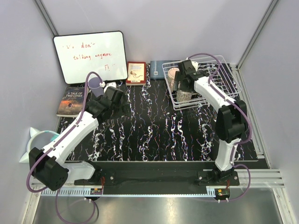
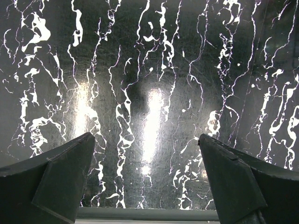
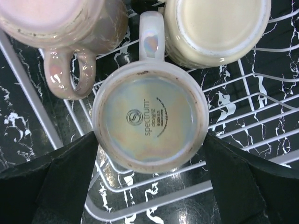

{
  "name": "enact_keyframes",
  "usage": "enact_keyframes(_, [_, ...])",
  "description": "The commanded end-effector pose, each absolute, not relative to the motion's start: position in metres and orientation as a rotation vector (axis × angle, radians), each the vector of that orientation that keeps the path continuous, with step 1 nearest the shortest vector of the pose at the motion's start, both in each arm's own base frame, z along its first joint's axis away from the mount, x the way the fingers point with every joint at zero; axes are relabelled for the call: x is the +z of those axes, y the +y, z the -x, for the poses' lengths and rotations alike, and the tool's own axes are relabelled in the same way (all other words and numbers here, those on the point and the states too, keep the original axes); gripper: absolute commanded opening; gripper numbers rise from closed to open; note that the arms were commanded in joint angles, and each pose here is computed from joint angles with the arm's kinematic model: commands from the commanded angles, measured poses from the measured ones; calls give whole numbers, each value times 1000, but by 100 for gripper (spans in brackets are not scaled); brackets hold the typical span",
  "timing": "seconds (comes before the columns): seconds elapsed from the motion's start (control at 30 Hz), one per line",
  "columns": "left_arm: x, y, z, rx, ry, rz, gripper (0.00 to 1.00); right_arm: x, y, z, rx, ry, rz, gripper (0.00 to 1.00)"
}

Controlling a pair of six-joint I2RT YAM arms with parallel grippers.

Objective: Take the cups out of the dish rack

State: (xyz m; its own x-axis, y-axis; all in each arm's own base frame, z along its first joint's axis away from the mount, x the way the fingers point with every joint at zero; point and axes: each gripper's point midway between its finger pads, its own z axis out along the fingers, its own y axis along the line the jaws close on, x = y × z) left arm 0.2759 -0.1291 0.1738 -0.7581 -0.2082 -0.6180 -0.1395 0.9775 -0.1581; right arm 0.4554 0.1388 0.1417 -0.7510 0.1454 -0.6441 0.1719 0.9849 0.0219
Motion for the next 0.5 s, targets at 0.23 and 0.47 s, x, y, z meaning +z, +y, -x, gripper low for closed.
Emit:
enact_keyframes(0.23, [182, -139, -286, -178, 2412, 223, 99, 130, 139, -485, -107, 2418, -221, 100])
enact_keyframes(0.47, [180, -140, -287, -168, 2418, 218, 99, 113, 139, -487, -118, 2456, -219, 100])
